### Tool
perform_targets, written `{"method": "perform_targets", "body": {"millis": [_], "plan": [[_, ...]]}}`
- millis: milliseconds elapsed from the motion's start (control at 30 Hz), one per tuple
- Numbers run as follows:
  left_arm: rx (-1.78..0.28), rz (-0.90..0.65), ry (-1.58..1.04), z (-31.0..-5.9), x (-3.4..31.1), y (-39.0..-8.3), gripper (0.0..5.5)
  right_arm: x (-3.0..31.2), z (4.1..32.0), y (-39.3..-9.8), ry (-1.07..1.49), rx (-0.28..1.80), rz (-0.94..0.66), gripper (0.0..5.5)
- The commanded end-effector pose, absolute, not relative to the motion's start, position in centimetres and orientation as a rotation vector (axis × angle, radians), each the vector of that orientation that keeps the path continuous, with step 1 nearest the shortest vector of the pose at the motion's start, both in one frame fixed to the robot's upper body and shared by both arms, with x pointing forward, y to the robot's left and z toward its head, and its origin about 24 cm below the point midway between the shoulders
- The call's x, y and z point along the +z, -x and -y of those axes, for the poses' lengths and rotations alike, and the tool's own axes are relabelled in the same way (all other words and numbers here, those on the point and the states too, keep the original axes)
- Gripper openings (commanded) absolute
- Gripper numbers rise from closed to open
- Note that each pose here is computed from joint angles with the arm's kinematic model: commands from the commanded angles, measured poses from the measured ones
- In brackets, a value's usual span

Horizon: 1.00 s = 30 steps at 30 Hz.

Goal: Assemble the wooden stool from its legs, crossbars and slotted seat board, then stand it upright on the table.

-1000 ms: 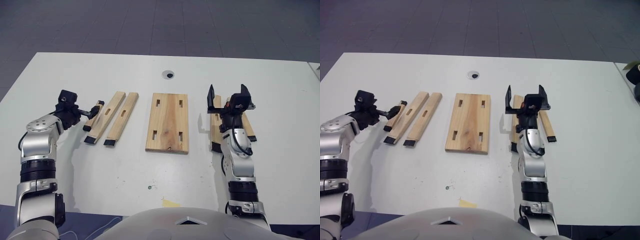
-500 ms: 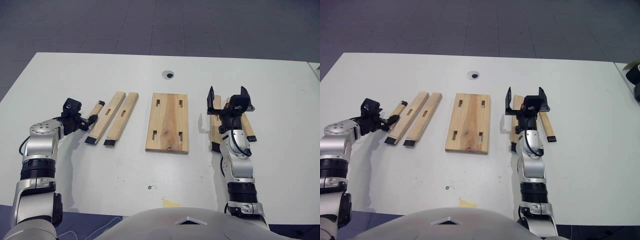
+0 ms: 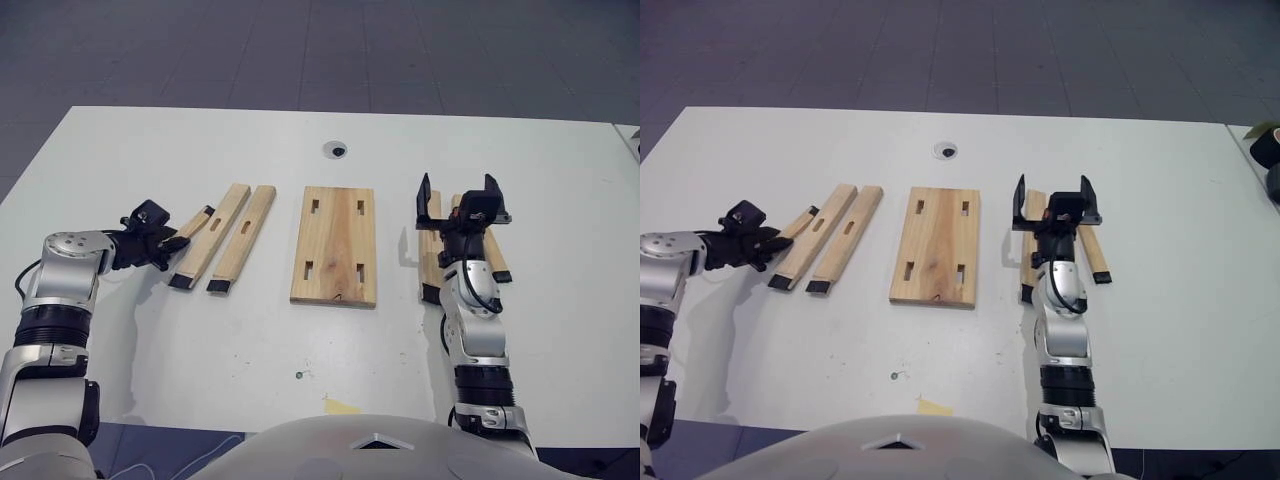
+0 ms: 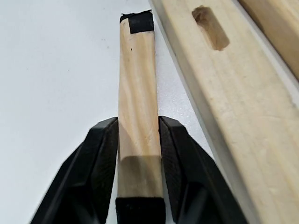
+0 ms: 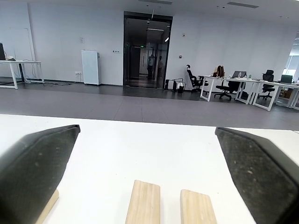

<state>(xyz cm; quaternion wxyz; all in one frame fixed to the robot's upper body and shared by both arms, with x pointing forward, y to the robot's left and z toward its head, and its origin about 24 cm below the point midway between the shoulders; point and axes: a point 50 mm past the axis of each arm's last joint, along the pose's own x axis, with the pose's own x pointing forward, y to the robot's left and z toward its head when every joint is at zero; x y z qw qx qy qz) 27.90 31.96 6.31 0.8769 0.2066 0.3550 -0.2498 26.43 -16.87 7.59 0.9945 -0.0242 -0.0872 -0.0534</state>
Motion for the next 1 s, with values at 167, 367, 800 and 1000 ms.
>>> {"method": "perform_targets", "body": {"millis": [167, 367, 800, 1000], "plan": [[-0.385, -0.607, -0.495, -32.5, 7.4, -29.1, 1.32, 8.0, 17.0, -26.6, 0.039, -0.105, 0.183, 5.40], [-0.055, 0.028, -0.554, -29.2, 16.7, -32.7, 1.31, 10.0, 18.6, -27.6, -0.039, -0.112, 0.211, 5.40], [-0.625, 0.367, -0.362, -14.8, 18.6, -30.4, 1.31, 15.0, 14.0, -27.1, -0.632, 0.646, 0.173, 5.40], [-0.787, 0.380, -0.402, -11.9, 17.8, -28.1, 1.31, 13.5, 12.4, -25.8, -0.788, 0.666, 0.060, 5.40]]}}
